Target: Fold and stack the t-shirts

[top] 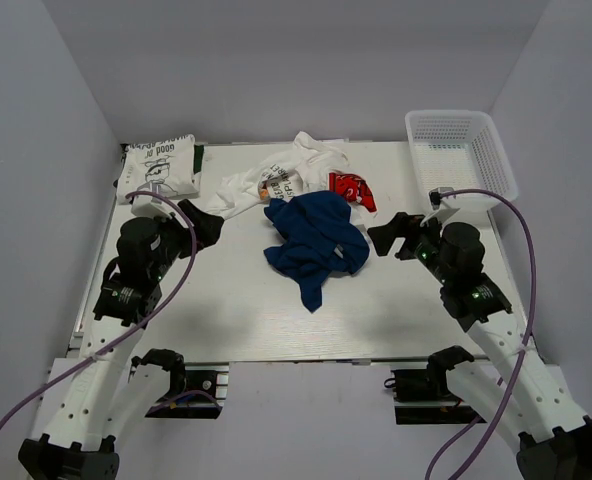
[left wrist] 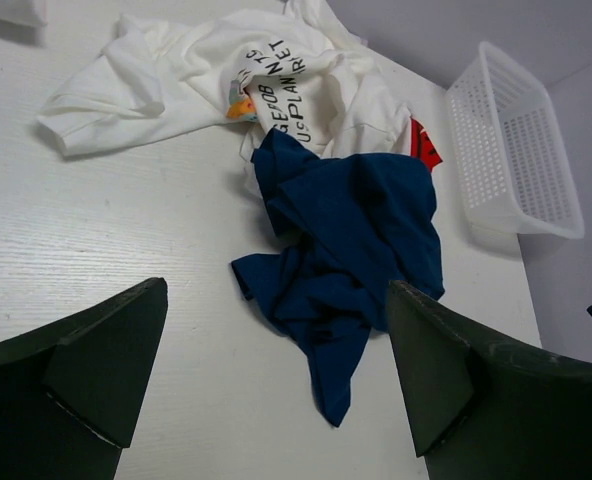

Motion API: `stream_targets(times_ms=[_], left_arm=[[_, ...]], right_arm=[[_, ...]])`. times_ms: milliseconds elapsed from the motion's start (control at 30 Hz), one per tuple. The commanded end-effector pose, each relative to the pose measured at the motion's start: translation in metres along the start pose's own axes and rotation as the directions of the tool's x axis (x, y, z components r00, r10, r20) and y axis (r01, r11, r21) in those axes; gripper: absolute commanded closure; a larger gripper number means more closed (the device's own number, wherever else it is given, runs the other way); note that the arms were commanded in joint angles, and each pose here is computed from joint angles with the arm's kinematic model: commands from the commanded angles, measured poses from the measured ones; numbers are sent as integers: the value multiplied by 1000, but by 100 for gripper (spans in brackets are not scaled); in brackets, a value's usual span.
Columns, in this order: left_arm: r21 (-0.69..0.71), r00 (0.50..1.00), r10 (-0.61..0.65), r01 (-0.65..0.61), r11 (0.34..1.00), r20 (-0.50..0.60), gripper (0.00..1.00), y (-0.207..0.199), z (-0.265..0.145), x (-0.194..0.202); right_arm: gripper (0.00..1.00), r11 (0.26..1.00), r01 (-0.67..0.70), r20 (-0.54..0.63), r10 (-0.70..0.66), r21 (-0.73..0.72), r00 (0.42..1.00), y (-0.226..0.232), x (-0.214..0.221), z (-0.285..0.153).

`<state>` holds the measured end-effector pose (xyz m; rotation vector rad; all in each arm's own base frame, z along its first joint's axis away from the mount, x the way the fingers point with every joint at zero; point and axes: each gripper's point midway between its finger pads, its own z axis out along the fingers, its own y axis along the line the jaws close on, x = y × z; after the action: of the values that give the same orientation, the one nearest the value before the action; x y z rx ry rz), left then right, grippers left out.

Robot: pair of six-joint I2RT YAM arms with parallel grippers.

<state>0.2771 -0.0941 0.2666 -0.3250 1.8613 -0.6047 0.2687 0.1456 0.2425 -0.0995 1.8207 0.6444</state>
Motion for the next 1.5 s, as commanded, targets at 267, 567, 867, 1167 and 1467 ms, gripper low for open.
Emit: stream_targets(times_ms=[267,567,867,1167,1467], left_arm=[[-17,999,-27,27,999,21,0,1,0,-4],[-21,998,-30,29,999,-58,0,5,15,14],[-10,990,-35,34,999,-133,0,10,26,36],[-44,989,-39,32,998,-144,0,16,28,38],[-65,989,-39,30,997,-141,0,19,28,38]], right_arm=[[10,995,-9,45,13,-101,999,20,-11,8],[10,985,28,-305,-80,-173,949,58,72,86],[10,897,394,-565,-223,201,795,3,179,159],[100,921,304,-262,-239,244,935,58,70,182],[100,954,194,198,-240,227,950,81,-111,122]])
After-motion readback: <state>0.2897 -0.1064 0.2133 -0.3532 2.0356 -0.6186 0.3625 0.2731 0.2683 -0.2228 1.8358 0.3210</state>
